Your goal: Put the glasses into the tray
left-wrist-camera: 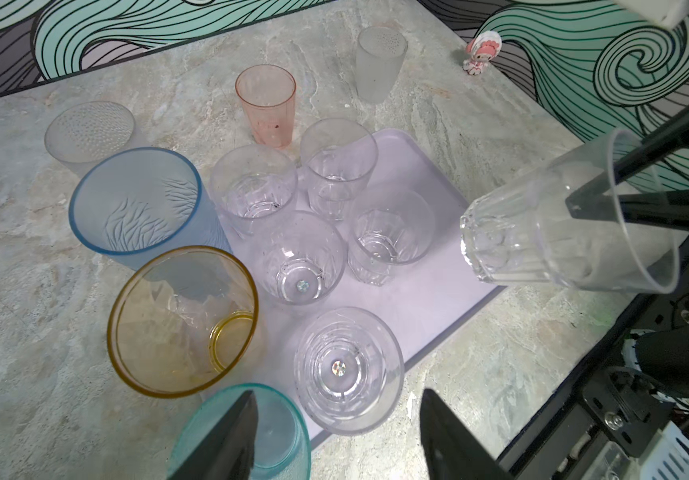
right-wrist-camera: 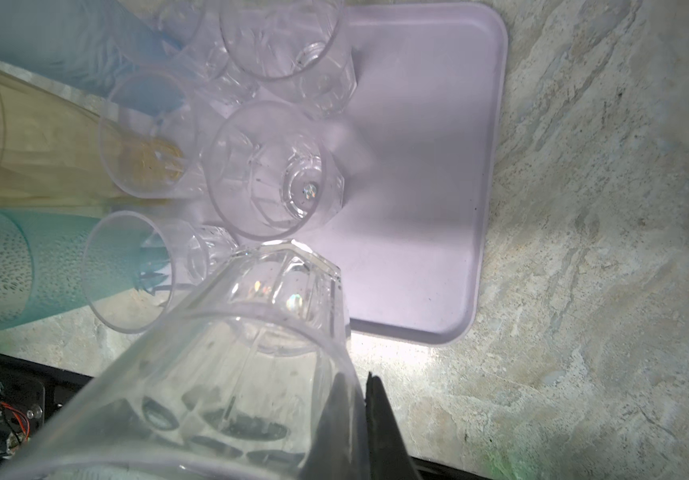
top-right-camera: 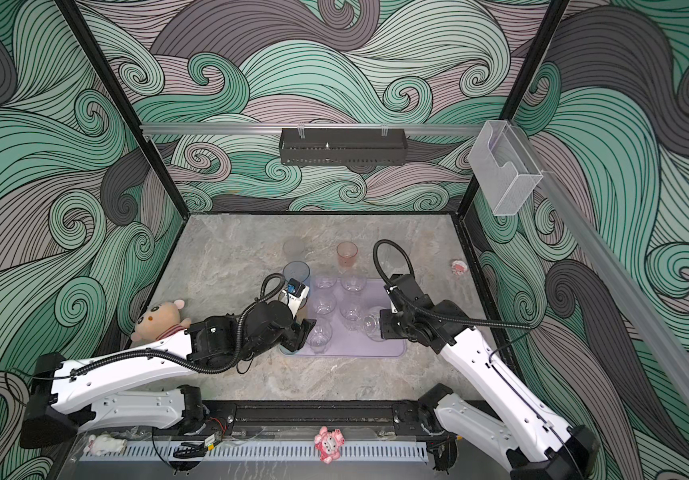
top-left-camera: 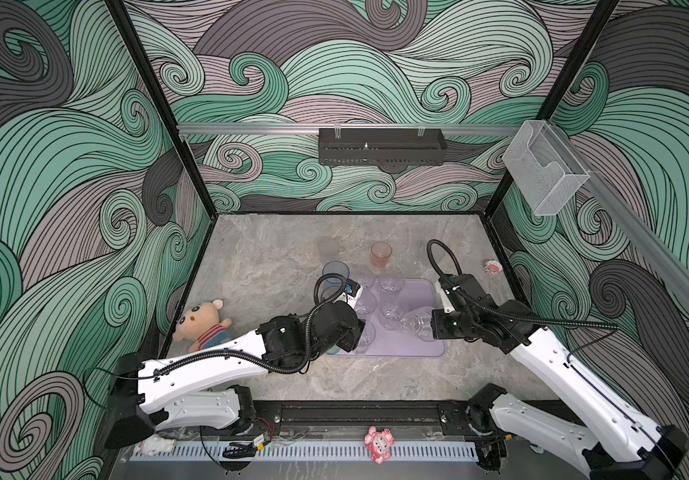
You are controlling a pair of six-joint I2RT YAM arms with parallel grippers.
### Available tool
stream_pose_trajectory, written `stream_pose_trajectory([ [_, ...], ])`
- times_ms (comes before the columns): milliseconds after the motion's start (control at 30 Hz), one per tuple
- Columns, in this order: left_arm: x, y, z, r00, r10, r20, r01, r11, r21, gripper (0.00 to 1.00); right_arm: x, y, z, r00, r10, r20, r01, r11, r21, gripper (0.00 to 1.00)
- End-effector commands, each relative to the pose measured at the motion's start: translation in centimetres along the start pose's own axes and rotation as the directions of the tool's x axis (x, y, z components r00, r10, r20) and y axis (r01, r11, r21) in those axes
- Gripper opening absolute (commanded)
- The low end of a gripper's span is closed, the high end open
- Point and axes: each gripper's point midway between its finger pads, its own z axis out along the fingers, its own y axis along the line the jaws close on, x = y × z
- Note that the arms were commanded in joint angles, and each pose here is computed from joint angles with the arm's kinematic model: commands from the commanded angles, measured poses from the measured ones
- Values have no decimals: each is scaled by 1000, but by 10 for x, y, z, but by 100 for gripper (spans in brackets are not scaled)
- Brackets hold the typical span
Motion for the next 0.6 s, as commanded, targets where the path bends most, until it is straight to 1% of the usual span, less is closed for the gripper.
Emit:
stream_pose_trajectory([
  [0, 0, 5, 0, 1000, 5, 5, -5, 999, -37, 64, 8, -6, -4, 1000, -7, -14, 7, 1000, 29, 4],
  [267, -2, 9, 0, 999, 46, 17, -45, 997, -58, 66, 22, -13, -4, 998, -35, -59, 38, 998, 59, 4],
  [433, 3, 24, -6, 998, 63, 15, -61, 991, -121, 65, 29, -15, -2, 996, -36, -86, 42, 996, 78, 4],
  [567, 8, 33, -11, 998, 57, 40, -51, 990, -134, 66, 34, -17, -3, 994, -37, -103, 47, 994, 101, 4],
])
